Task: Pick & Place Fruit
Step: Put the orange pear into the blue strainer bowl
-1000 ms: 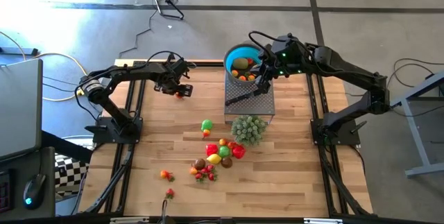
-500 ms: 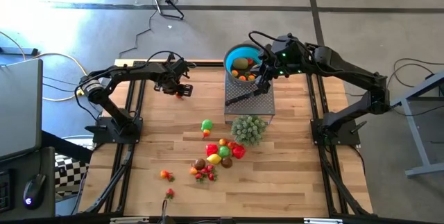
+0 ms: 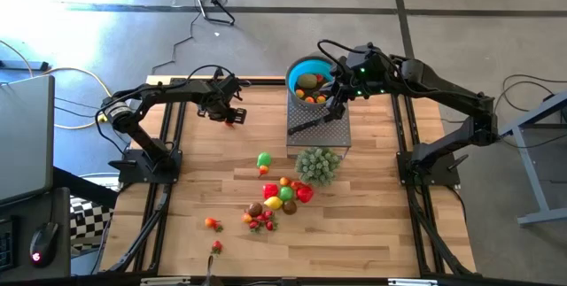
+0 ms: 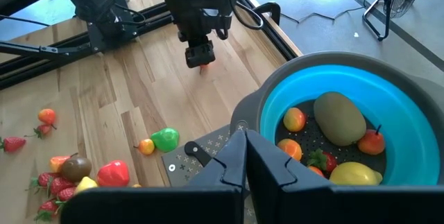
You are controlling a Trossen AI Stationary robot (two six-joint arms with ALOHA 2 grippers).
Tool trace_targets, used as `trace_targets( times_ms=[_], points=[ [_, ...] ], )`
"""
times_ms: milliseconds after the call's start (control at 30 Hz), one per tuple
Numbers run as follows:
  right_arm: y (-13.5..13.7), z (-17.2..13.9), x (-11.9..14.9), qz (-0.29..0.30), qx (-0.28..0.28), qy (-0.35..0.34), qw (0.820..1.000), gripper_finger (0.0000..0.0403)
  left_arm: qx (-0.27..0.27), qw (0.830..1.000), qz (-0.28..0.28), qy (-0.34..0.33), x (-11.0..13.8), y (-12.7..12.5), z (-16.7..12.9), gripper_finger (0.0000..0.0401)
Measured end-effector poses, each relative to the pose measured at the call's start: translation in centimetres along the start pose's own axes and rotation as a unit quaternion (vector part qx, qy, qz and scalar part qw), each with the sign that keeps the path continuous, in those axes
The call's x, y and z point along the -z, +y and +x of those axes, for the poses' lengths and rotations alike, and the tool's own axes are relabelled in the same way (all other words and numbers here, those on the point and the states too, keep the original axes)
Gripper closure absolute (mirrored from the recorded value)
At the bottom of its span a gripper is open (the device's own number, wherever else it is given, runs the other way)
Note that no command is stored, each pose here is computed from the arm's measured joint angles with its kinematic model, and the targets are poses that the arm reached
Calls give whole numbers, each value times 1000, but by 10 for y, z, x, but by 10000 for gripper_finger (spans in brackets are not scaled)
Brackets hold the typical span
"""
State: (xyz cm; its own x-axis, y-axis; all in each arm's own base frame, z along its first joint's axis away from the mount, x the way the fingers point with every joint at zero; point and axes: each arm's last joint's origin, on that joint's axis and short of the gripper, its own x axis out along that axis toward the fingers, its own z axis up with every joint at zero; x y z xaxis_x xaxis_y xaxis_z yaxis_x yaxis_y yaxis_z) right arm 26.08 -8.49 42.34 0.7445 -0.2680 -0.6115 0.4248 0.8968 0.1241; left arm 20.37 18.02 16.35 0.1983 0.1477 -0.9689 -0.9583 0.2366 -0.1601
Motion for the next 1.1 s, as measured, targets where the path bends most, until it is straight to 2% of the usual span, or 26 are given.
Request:
trace_targets(
  times_ms=[300,400,533,667,833,1100],
  points=[
    [0,0,0,0,0,0,1000,401,38,999,20,3,-6,-7,-8,288],
    [0,0,0,0,-1,0,1000,401,66,997,36,-2,-14,-14,-17,288],
    [0,0,0,0,-2,1,1000,401,130,989,70,-10,-27,-28,-34,288],
    [0,0,2,0,-1,10,1000,401,203,973,111,-21,-40,-42,-57,288],
    [0,0,3,0,-2,17,1000,401,291,940,173,-30,-53,-58,-92,288],
    [1,0,3,-13,-28,21,999,401,377,893,242,-39,-65,-72,-155,288]
  ],
)
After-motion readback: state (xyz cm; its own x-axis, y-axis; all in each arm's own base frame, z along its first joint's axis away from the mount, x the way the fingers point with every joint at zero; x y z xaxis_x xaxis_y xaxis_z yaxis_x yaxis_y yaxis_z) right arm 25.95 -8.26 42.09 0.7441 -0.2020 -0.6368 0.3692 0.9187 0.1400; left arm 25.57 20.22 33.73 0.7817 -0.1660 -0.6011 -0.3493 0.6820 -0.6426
